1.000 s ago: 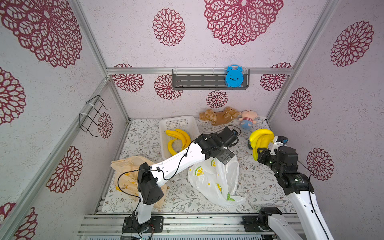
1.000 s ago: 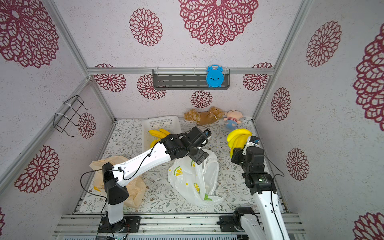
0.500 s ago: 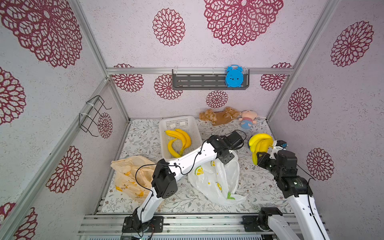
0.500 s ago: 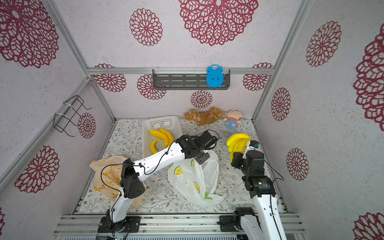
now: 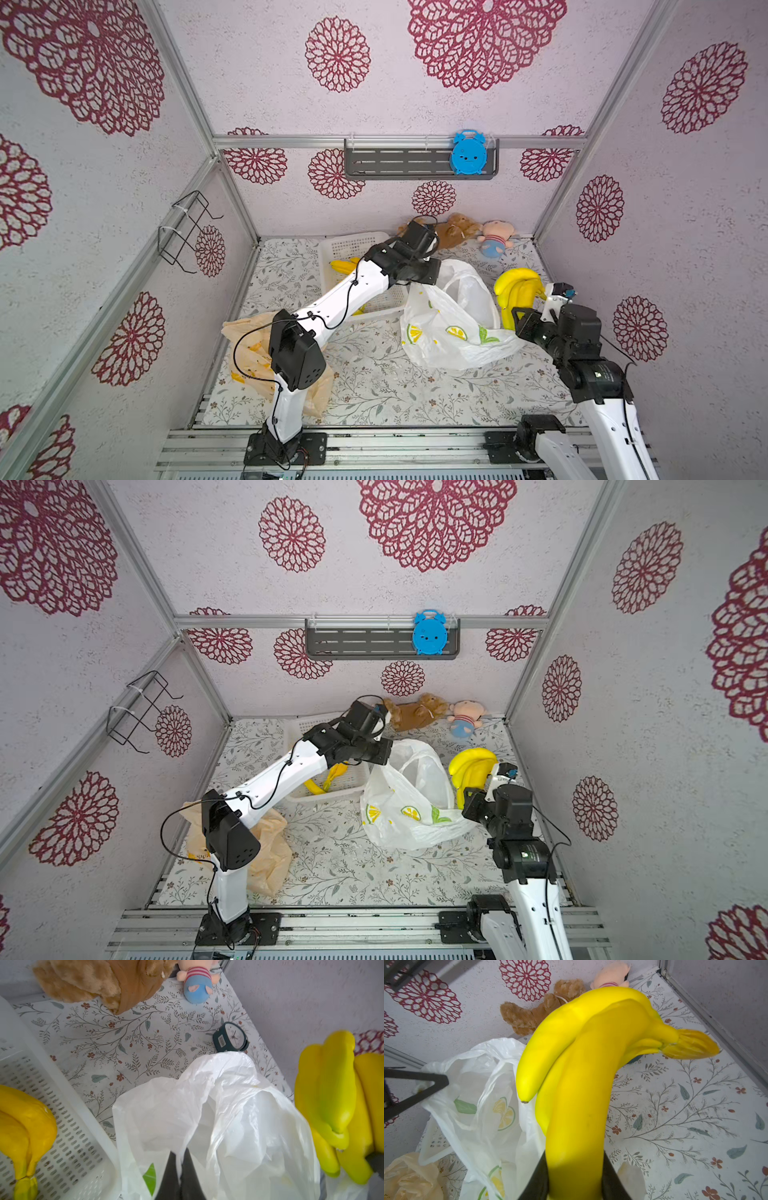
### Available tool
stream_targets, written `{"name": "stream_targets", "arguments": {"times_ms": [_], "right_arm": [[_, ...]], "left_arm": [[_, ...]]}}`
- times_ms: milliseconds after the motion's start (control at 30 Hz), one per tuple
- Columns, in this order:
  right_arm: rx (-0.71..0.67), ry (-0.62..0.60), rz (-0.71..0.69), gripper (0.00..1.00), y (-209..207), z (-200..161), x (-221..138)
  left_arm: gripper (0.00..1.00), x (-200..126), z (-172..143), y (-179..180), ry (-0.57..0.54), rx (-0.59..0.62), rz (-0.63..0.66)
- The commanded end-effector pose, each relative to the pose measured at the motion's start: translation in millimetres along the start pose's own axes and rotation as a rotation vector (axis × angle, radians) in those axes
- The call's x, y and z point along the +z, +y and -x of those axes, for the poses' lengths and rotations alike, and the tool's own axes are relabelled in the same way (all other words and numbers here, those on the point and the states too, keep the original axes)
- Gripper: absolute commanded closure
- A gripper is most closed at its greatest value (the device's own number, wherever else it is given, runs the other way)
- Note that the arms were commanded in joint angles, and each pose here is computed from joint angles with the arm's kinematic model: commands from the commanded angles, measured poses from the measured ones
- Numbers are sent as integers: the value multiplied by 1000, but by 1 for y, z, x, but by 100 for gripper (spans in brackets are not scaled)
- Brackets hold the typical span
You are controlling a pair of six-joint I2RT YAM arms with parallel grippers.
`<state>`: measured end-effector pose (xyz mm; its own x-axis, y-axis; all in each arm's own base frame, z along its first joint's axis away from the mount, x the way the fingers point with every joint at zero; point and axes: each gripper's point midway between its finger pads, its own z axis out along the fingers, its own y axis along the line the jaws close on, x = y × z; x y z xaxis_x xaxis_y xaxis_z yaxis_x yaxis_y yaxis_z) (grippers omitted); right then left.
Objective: Place the banana into a plastic bag & tie a knot
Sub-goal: Pick up the plastic bag at the center of the board.
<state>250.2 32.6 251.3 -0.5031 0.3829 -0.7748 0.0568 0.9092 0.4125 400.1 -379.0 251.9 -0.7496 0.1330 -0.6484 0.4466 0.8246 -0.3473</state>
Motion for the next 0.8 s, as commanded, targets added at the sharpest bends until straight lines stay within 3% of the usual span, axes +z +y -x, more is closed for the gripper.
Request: {"name": "stream_targets", "arguments": {"times_ms": [0, 267, 433, 567, 667, 767], "right_arm": [[-22, -61, 116, 100, 25, 16, -21], [17, 67, 494, 100, 86, -9, -52], [9, -34, 382, 100, 74, 10, -76], [5, -82, 395, 100, 81, 25, -90], [19, -122, 281, 100, 63, 32, -89], [30, -116, 311, 100, 69, 33, -87]], "left_arm": [[100, -25, 32, -20, -94, -100, -160], [100, -33, 30, 15, -124, -189, -185], [100, -39, 21, 26, -133, -208, -206], [100, -38, 15, 33, -136, -215, -214], [100, -36, 9, 36, -128, -217, -214], [100, -34, 6, 43, -133, -220, -189]]}}
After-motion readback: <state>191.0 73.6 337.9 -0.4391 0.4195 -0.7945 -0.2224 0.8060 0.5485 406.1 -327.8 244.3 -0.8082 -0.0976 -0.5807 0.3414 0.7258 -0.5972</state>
